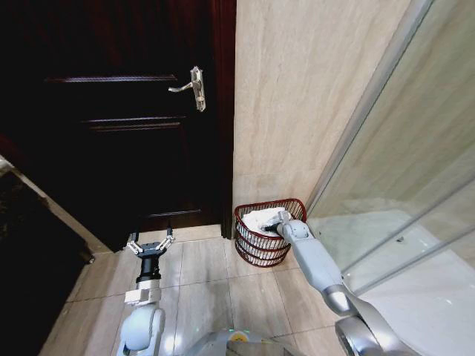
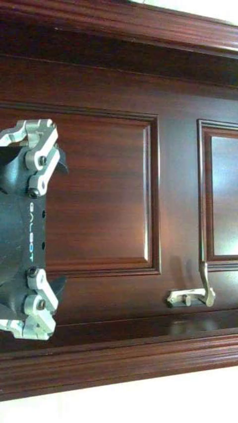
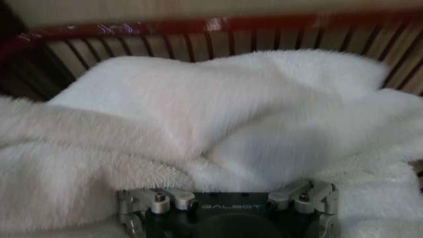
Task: Discard the used towel into the hamper.
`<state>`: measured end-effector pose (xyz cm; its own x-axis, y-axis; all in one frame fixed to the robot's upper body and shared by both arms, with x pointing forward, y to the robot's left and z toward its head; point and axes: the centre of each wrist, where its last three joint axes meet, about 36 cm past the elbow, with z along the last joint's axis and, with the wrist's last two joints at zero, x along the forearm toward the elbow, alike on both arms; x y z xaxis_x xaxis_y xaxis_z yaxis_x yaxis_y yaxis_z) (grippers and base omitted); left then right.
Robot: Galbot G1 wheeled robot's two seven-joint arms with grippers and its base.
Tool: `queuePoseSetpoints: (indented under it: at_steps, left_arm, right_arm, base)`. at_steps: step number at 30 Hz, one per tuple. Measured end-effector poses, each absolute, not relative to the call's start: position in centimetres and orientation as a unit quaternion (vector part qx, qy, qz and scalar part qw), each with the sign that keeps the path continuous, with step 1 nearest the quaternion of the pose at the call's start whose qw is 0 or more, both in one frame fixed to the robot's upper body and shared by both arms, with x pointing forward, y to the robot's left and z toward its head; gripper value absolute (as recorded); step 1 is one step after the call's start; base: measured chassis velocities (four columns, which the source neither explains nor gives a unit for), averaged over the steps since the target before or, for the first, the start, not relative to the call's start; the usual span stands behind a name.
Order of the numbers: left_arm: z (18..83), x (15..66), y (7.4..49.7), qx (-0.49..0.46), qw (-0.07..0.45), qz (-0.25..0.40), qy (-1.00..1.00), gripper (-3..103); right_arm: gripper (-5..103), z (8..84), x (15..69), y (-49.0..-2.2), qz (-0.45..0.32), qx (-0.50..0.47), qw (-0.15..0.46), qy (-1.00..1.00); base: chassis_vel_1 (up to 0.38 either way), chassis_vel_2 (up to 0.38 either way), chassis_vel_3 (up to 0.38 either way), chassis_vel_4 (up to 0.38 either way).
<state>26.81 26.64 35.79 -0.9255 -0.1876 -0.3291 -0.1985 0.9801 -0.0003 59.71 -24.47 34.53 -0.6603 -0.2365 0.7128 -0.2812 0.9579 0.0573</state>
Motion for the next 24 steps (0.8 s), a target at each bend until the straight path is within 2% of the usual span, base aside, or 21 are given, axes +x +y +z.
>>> queuePoseSetpoints:
  at_steps: [3,4,8,9,12,17,24]
  left_arm:
    - [35.3,26.8,26.4,-0.095,0.166,0.013,0.982,100]
    - [35.3,26.8,26.4,-0.095,0.166,0.013,0.982,100]
    - [35.2,26.9,26.2,-0.093,0.167,0.01,0.982,100]
    - [35.2,26.9,26.2,-0.093,0.167,0.01,0.982,100]
    - [35.3,27.0,26.2,-0.095,0.17,0.003,0.981,100]
    - [35.4,27.3,26.3,-0.098,0.174,-0.004,0.98,100]
    - [35.3,27.3,26.1,-0.09,0.174,-0.006,0.981,100]
  right_arm:
    - [100,37.3,58.2,-24.9,0.053,0.125,0.314,-0.94]
    - [100,37.3,58.2,-24.9,0.053,0.125,0.314,-0.94]
    - [100,39.7,55.3,-25.8,0.063,0.107,0.239,-0.963]
    - [100,39.7,55.3,-25.8,0.063,0.107,0.239,-0.963]
    - [100,41.1,52.1,-26.5,0.061,0.1,0.19,-0.975]
    - [100,43.1,48.4,-27.5,0.064,0.091,0.15,-0.982]
    - [100,44.0,49.2,-28.2,0.072,0.085,0.138,-0.984]
  base:
    - [0.0,0.0,0.0,0.0]
    - [0.0,0.0,0.0,0.0]
    - [0.0,0.0,0.0,0.0]
    - [0.0,0.0,0.0,0.0]
    - [0.0,0.0,0.0,0.0]
    - [0.0,0.0,0.0,0.0]
    - [0.0,0.0,0.0,0.0]
